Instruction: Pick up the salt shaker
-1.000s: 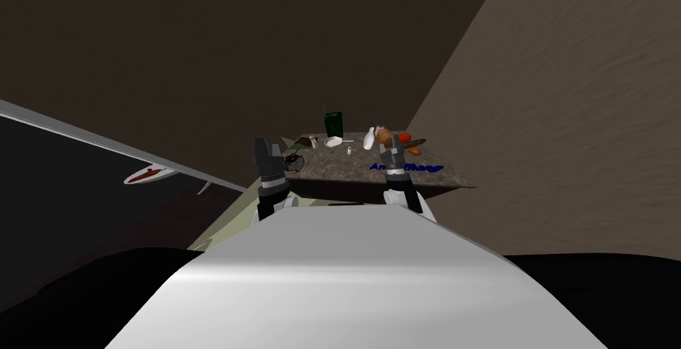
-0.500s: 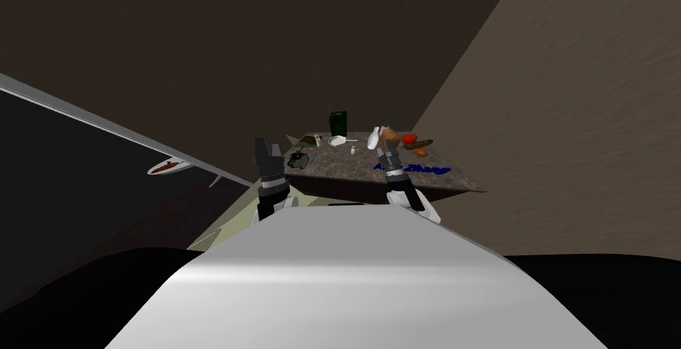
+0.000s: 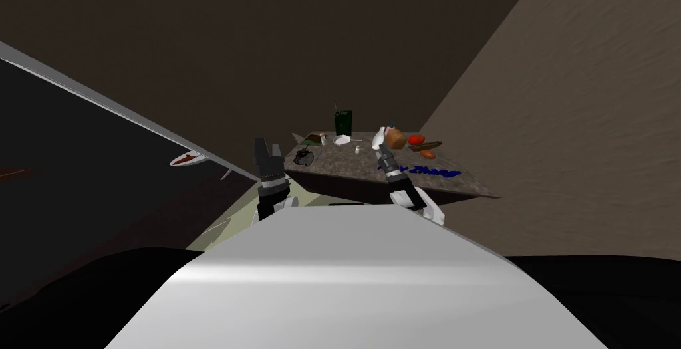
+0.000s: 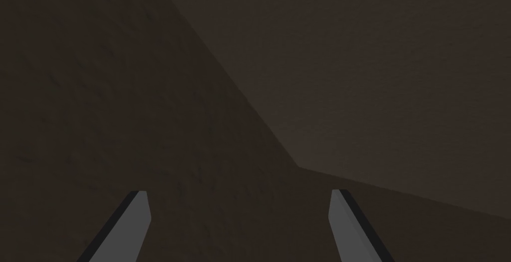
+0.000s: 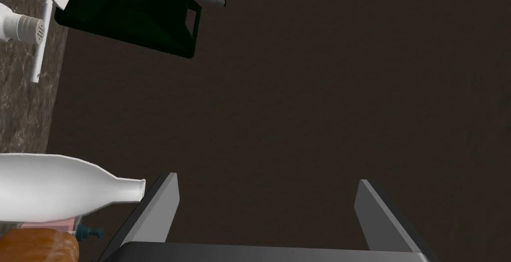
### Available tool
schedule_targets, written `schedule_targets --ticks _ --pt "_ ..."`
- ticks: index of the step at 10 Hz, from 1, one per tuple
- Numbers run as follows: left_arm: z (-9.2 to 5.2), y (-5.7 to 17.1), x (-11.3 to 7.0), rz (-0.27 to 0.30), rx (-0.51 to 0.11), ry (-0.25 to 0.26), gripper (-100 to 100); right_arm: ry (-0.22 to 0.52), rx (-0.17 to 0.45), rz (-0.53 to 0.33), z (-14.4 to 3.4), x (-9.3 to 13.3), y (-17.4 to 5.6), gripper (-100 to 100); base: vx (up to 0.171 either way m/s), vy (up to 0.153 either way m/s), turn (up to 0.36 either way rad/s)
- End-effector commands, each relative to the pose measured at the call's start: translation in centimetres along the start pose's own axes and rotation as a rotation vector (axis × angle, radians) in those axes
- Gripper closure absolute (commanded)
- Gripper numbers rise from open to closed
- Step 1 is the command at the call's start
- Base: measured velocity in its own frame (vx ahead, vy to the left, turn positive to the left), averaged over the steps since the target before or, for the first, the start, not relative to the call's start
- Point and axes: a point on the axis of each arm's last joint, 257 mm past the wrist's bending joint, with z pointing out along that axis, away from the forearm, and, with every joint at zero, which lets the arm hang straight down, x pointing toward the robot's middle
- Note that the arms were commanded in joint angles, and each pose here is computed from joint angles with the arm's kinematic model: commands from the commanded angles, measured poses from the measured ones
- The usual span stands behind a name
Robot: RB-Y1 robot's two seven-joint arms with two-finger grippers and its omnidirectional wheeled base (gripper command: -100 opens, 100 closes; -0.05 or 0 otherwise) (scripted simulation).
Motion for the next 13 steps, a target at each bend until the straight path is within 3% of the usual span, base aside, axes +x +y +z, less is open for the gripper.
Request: schedule_targets --ticks 1,2,3,5,6,8,9,11,12,13 --pt "0.0 0.0 0.0 0.000 0.000 0.000 0 0.019 0.020 -0.023 -0.3 0.0 -0.8 -100 -0.019 0.025 0.057" --pt "0.0 0.0 0.0 0.000 0.000 0.000 0 0.049 0.057 -0.059 -0.5 0.0 -2.3 -100 -0.020 0.034 0.109" --pt "0.0 0.0 0.0 0.000 0.000 0.000 0 0.052 0.058 -0.062 -0.5 0.0 -2.3 -100 -0.019 0.026 0.071" --pt "0.0 0.0 0.0 0.000 0.000 0.000 0 0.107 0.136 -0.134 -1.2 -0.1 -5.4 -100 -0.035 0.039 0.183" --pt "0.0 0.0 0.0 0.000 0.000 0.000 0 0.116 0.138 -0.144 -1.2 -0.1 -5.5 -100 -0.026 0.039 0.054" --pt "0.0 0.0 0.0 0.000 0.000 0.000 0 0.164 0.223 -0.214 -2.1 -0.7 -8.8 -100 -0.019 0.058 0.150" --pt "0.0 0.0 0.0 0.000 0.000 0.000 0 0.177 0.226 -0.229 -2.2 -0.9 -8.8 -100 -0.017 0.045 0.094" --pt "0.0 0.0 0.0 0.000 0.000 0.000 0 0.222 0.318 -0.302 -3.4 -2.0 -12.2 -100 -0.011 0.049 0.193" --pt "0.0 0.0 0.0 0.000 0.000 0.000 0 0.234 0.320 -0.318 -3.5 -2.2 -12.3 -100 -0.006 0.043 0.073" --pt "0.0 0.0 0.0 0.000 0.000 0.000 0 0.252 0.369 -0.351 -4.2 -3.0 -14.0 -100 0.000 0.052 0.112"
